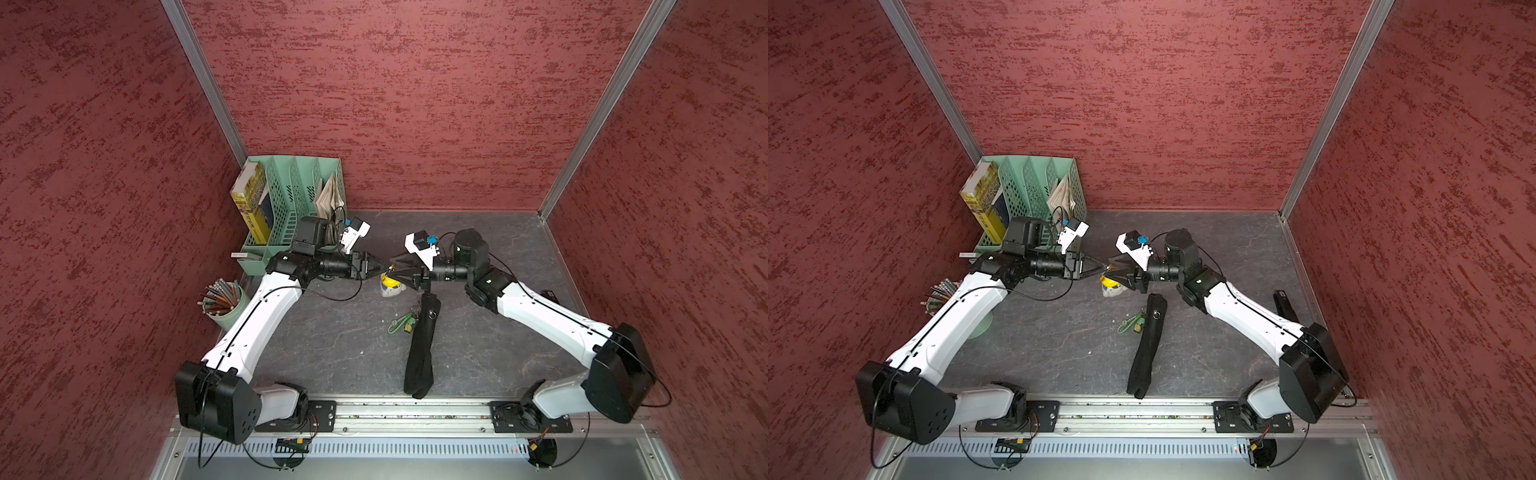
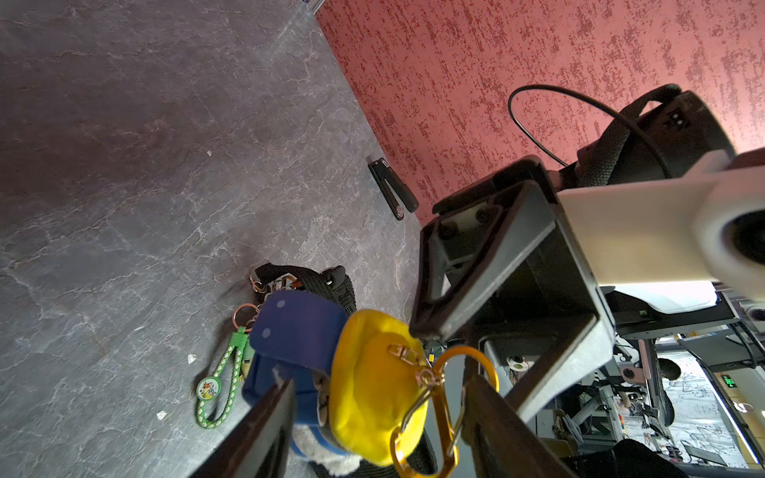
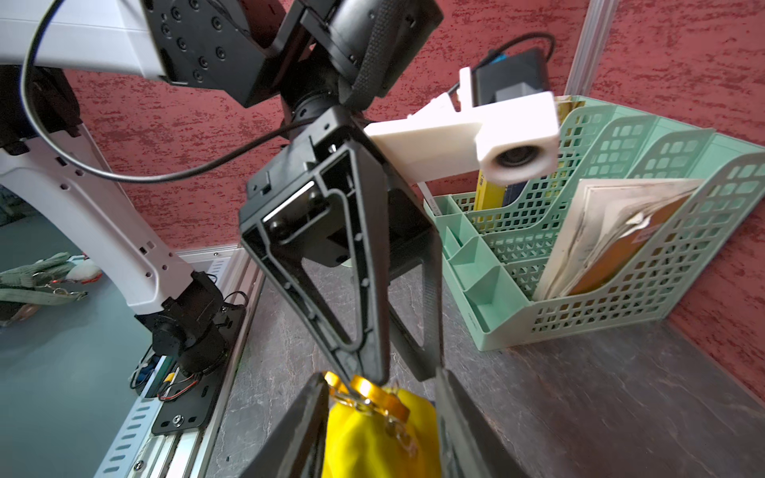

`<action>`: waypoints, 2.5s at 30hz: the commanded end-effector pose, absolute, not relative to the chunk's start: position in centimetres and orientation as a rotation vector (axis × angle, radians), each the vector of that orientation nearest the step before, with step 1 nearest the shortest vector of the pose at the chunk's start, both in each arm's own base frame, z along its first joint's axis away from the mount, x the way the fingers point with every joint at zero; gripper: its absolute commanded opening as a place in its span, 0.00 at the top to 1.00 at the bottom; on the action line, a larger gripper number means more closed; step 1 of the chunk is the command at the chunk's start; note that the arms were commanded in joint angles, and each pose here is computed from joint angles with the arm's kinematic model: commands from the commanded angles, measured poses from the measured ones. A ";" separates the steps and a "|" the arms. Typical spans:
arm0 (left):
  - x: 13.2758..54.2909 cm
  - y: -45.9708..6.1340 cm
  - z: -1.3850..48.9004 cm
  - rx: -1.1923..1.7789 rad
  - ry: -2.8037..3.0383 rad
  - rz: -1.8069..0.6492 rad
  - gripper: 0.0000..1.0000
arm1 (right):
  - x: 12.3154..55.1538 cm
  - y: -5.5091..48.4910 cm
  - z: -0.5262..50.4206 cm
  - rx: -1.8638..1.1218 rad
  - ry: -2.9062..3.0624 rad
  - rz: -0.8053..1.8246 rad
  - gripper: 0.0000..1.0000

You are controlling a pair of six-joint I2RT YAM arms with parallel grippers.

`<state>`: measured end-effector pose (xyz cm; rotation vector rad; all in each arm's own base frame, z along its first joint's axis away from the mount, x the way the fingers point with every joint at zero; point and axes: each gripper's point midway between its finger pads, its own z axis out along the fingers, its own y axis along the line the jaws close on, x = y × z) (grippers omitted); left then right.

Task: Remove the decoration from the bag
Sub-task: Place the decoration item at the center of the board.

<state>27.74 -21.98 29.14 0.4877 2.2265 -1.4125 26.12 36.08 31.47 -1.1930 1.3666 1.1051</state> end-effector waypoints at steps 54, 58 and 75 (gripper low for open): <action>33.0 -15.6 24.4 -0.015 2.357 -1.098 0.27 | 33.1 34.8 28.3 -0.881 1.621 0.943 1.00; 33.3 -14.1 24.1 -0.096 2.333 -1.050 0.27 | 36.5 36.0 25.8 -0.783 1.761 0.950 1.00; 32.6 -14.1 23.4 -0.104 2.337 -1.067 0.25 | 43.4 36.8 13.9 -0.506 2.251 0.911 0.75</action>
